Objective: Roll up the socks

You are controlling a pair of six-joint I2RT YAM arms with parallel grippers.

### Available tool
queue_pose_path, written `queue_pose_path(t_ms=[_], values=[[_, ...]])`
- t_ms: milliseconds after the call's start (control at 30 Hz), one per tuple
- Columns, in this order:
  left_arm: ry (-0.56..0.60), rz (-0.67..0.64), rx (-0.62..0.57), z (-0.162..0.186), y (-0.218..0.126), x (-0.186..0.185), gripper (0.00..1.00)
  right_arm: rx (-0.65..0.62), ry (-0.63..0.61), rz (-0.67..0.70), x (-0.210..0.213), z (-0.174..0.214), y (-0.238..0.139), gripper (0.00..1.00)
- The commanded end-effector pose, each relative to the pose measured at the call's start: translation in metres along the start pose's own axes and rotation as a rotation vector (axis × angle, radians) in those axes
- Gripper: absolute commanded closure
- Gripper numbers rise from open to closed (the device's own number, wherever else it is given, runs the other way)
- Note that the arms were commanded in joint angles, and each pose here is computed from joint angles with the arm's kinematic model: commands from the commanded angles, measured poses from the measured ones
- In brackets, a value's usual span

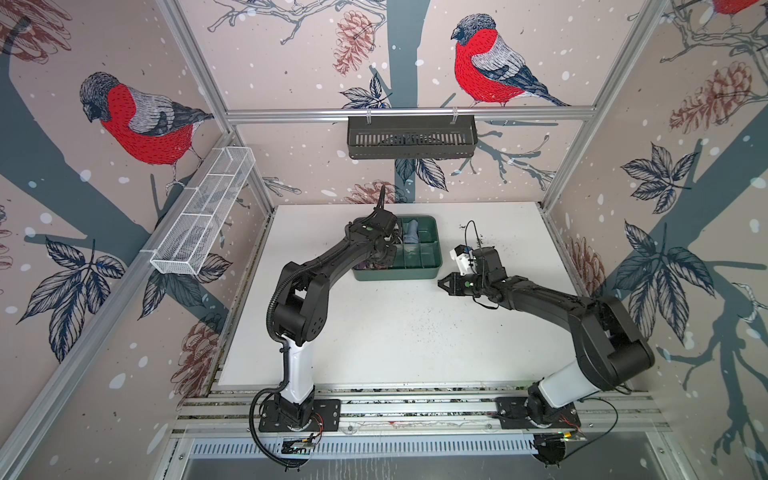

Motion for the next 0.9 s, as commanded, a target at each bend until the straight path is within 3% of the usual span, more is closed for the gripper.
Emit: queue_pose_path(t_ms=[0,333,433,667,867], values=[[0.014,-0.041,0.038,0.007,0.007,0.006,0.86,-0.014,0.001,0.001,0.003,-0.005,-0.002,0.9],[0.027,-0.064,0.085,0.015,0.028,0.007,0.88,-0.013,-0.004,0.009,0.004,-0.004,-0.004,0.9],[0.015,-0.034,0.046,0.014,0.02,0.006,0.87,-0.013,-0.006,0.011,0.004,-0.004,-0.005,0.9],[-0.014,0.106,-0.166,-0.012,-0.044,-0.001,0.72,-0.02,-0.01,0.013,0.005,-0.008,-0.006,0.86],[-0.049,0.257,-0.42,-0.026,-0.114,0.002,0.68,-0.032,-0.028,0.032,0.006,-0.014,-0.011,0.82]])
Point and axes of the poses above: each gripper's point midway between its finger pads, its own y axis out along the fingers, its own x axis along the line the jaws close on, z = x × y, the point moved 7 cm from there along -y, back along the fingers, and after that the axes turned 11 degrees about -y, right-handed, at the moved point
